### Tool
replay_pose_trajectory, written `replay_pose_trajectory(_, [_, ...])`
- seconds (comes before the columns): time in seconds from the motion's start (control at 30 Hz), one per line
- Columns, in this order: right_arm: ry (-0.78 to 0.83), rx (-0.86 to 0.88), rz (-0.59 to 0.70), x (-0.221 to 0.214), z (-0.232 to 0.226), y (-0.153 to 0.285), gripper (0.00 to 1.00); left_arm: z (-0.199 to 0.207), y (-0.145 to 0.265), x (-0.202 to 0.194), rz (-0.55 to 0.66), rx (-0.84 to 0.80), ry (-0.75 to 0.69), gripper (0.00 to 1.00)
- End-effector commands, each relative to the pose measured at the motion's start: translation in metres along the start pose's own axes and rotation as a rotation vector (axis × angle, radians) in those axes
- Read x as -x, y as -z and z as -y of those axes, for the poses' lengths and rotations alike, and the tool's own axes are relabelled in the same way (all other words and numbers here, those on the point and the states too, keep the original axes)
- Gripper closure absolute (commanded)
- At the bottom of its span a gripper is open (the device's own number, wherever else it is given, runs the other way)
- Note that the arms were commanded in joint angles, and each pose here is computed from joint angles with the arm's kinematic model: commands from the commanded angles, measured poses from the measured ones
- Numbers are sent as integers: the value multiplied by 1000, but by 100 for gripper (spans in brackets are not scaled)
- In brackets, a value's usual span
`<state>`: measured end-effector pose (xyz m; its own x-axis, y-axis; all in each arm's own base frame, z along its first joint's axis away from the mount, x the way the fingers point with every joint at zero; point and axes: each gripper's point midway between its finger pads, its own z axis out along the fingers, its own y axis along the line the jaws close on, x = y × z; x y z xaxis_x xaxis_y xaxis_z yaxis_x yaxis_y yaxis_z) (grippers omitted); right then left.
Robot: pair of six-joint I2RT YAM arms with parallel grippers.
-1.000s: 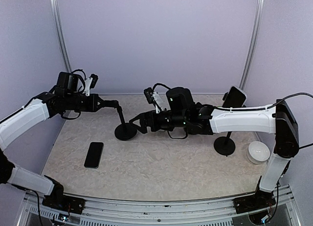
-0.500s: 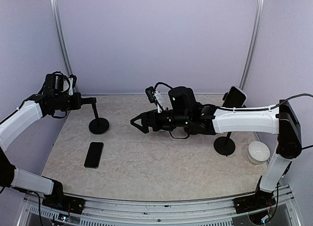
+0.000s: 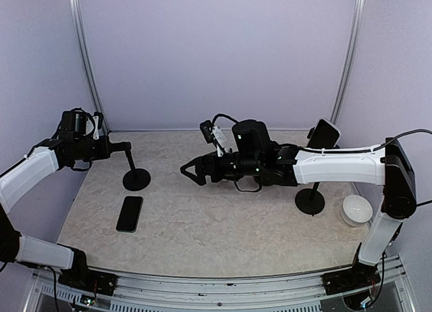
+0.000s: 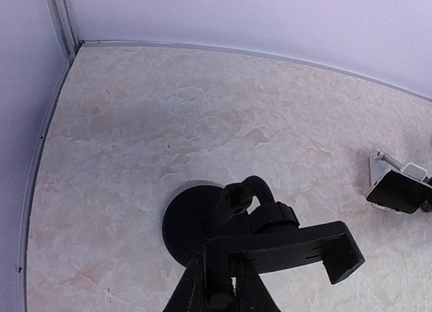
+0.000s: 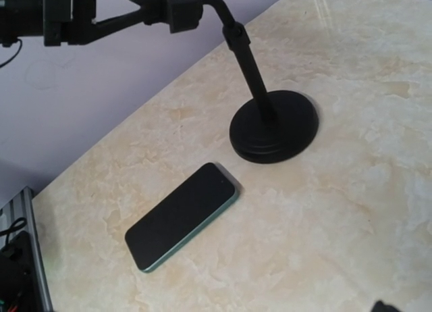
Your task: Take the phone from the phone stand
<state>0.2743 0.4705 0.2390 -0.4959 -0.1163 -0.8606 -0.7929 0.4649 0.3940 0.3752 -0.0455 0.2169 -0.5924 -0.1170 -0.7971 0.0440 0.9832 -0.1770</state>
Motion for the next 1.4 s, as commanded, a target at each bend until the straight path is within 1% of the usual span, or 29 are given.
replay_pose_trajectory(0.0, [26,10,33,16,-8,4,1,5,10,13,42,-30,12,72])
replay_pose_trajectory(0.07, [29,11,33,17,-8,4,0,7,14,14,34,-32,12,53])
replay_pose_trajectory(0.17, [36,16,31,18,-10,4,0,6,20,21,50,-23,28,34])
replay_pose_trajectory(0.23, [43,16,28,20,-10,3,0,8,25,28,65,-30,37,26])
replay_pose_trajectory(0.47, [122,-27,-15,28,-4,3,0,15,46,53,115,-44,51,2])
replay_pose_trajectory(0.6, [147,-77,-84,34,12,2,0,22,57,66,137,-65,41,1])
replay_pose_trajectory(0.83, [160,-195,-219,34,62,-6,1,32,73,86,194,-90,38,1])
replay_pose_trajectory(1.0, [160,-287,-297,30,102,-8,3,44,77,91,197,-120,-5,1])
replay_pose_trajectory(1.2, [114,-344,-338,24,149,-12,4,53,79,92,194,-119,-40,1])
replay_pose_trajectory(1.37, [99,-365,-368,15,178,-22,6,56,80,90,192,-116,-47,1])
